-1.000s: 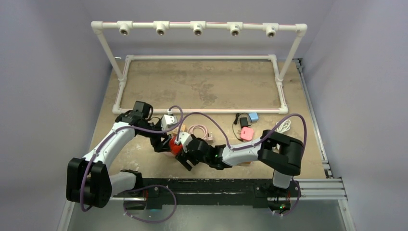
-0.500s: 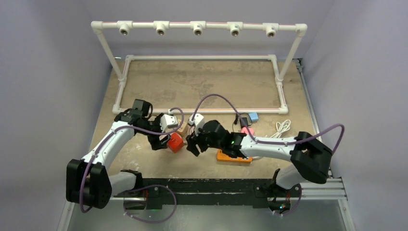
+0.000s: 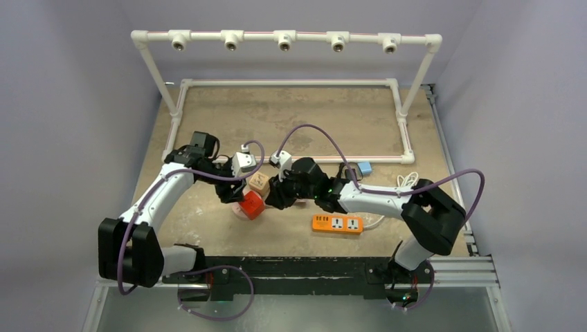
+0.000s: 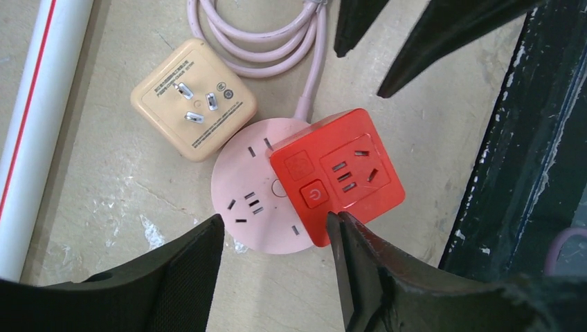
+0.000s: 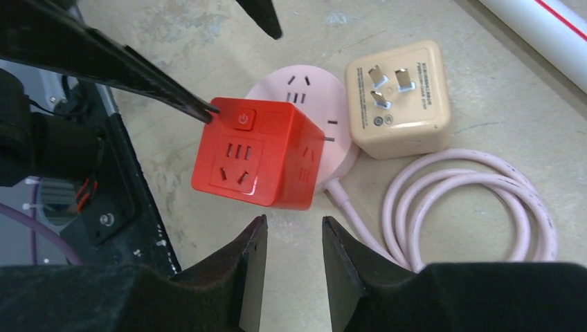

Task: Insert the plug
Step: Insert the plug into the socket.

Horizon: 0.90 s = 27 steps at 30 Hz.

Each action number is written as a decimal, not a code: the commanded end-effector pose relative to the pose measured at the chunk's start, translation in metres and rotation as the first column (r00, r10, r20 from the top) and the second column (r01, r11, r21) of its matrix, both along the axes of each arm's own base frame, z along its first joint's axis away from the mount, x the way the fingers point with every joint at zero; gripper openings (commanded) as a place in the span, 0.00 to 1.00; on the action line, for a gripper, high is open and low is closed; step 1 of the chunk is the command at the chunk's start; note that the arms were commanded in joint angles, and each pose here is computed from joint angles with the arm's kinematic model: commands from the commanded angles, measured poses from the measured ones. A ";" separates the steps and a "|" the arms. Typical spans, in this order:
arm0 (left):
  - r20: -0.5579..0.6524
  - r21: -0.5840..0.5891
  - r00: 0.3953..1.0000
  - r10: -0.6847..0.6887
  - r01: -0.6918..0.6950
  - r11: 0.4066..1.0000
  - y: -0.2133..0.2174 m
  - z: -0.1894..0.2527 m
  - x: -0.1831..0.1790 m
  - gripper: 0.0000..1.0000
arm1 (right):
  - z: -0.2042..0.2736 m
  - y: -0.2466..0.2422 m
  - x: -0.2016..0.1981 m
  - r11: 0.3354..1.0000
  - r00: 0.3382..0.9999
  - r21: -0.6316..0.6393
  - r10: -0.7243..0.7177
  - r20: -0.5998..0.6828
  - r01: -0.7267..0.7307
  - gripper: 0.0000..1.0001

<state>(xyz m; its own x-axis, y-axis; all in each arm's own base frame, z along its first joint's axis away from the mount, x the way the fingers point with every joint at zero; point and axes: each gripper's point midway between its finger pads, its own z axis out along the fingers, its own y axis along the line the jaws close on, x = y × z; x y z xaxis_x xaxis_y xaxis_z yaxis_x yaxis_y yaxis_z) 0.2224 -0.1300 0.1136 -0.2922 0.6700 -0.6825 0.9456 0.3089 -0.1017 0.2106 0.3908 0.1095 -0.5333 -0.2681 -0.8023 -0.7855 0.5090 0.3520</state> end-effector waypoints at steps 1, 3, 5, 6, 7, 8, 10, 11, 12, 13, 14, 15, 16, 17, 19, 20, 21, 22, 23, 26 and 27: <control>0.022 0.001 0.999 0.032 -0.032 0.999 0.001 0.000 0.016 0.55 | 0.035 0.022 0.002 0.992 1.000 0.127 0.025 0.008 -0.026 0.37; 0.030 0.011 0.999 0.032 -0.033 0.999 0.003 -0.002 0.018 0.53 | 0.035 0.023 0.003 0.990 1.000 0.140 0.017 0.006 -0.018 0.37; 0.031 0.016 0.999 0.030 -0.030 0.999 0.004 -0.005 0.017 0.51 | 0.034 0.024 0.003 0.990 1.000 0.144 0.015 0.001 -0.015 0.37; 0.030 0.019 0.999 0.031 -0.032 0.999 0.004 -0.007 0.017 0.50 | 0.034 0.026 0.004 0.989 1.000 0.145 0.015 -0.001 -0.014 0.37; 0.032 0.023 0.999 0.032 -0.033 0.999 0.005 -0.009 0.017 0.49 | 0.035 0.028 0.006 0.989 1.000 0.148 0.012 0.000 -0.011 0.37; 0.030 0.027 0.999 0.034 -0.035 0.999 0.006 -0.010 0.017 0.48 | 0.034 0.030 0.008 0.989 1.000 0.147 0.008 0.000 -0.008 0.37; 0.032 0.037 0.999 0.033 -0.035 0.999 0.007 -0.013 0.016 0.47 | 0.032 0.034 0.012 0.990 1.000 0.143 0.002 0.000 -0.002 0.37; 0.031 0.043 0.999 0.032 -0.033 0.999 0.008 -0.014 0.016 0.47 | 0.030 0.036 0.013 0.990 1.000 0.139 0.002 -0.002 -0.002 0.37; 0.031 0.045 0.999 0.029 -0.030 0.999 0.009 -0.015 0.014 0.47 | 0.027 0.038 0.014 0.991 1.000 0.133 0.005 -0.007 -0.004 0.37; 0.030 0.051 0.999 0.024 -0.026 0.998 0.010 -0.016 0.013 0.47 | 0.024 0.039 0.016 0.992 1.000 0.125 0.005 -0.012 -0.004 0.38; 0.030 0.054 0.999 0.023 -0.025 0.998 0.010 -0.017 0.012 0.47 | 0.020 0.041 0.016 0.993 1.000 0.120 0.011 -0.018 -0.008 0.38; 0.029 0.056 0.999 0.024 -0.026 0.998 0.011 -0.017 0.012 0.47 | 0.018 0.044 0.016 0.993 1.000 0.119 0.018 -0.022 -0.015 0.38; 0.030 0.056 0.999 0.023 -0.025 0.998 0.011 -0.016 0.012 0.47 | 0.016 0.045 0.016 0.993 0.999 0.117 0.022 -0.026 -0.018 0.38; 0.030 0.055 0.999 0.024 -0.026 0.998 0.011 -0.015 0.011 0.47 | 0.015 0.046 0.016 0.993 0.999 0.116 0.025 -0.028 -0.022 0.38; 0.026 0.052 0.999 0.022 -0.024 0.998 0.010 -0.015 0.011 0.47 | 0.012 0.047 0.016 0.994 0.999 0.111 0.026 -0.031 -0.023 0.37; 0.026 0.049 0.999 0.023 -0.025 0.998 0.010 -0.015 0.011 0.47 | 0.011 0.047 0.016 0.994 0.999 0.106 0.025 -0.030 -0.022 0.37; 0.024 0.048 0.999 0.023 -0.024 0.999 0.009 -0.014 0.011 0.47 | 0.010 0.046 0.017 0.995 0.999 0.101 0.023 -0.031 -0.020 0.37; 0.022 0.045 1.000 0.022 -0.023 0.999 0.009 -0.014 0.011 0.48 | 0.008 0.045 0.017 0.995 0.999 0.094 0.022 -0.032 -0.019 0.37; 0.020 0.039 1.000 0.022 -0.023 0.999 0.008 -0.012 0.012 0.48 | 0.006 0.044 0.017 0.996 0.999 0.086 0.020 -0.031 -0.017 0.37; 0.021 0.009 0.999 0.031 -0.031 0.999 0.003 -0.003 0.014 0.51 | -0.001 0.040 0.019 0.999 1.000 0.049 0.018 -0.024 -0.017 0.35; 0.024 -0.002 0.999 0.034 -0.034 0.999 0.001 0.001 0.015 0.53 | -0.004 0.038 0.020 0.999 1.000 0.031 0.007 -0.021 -0.007 0.34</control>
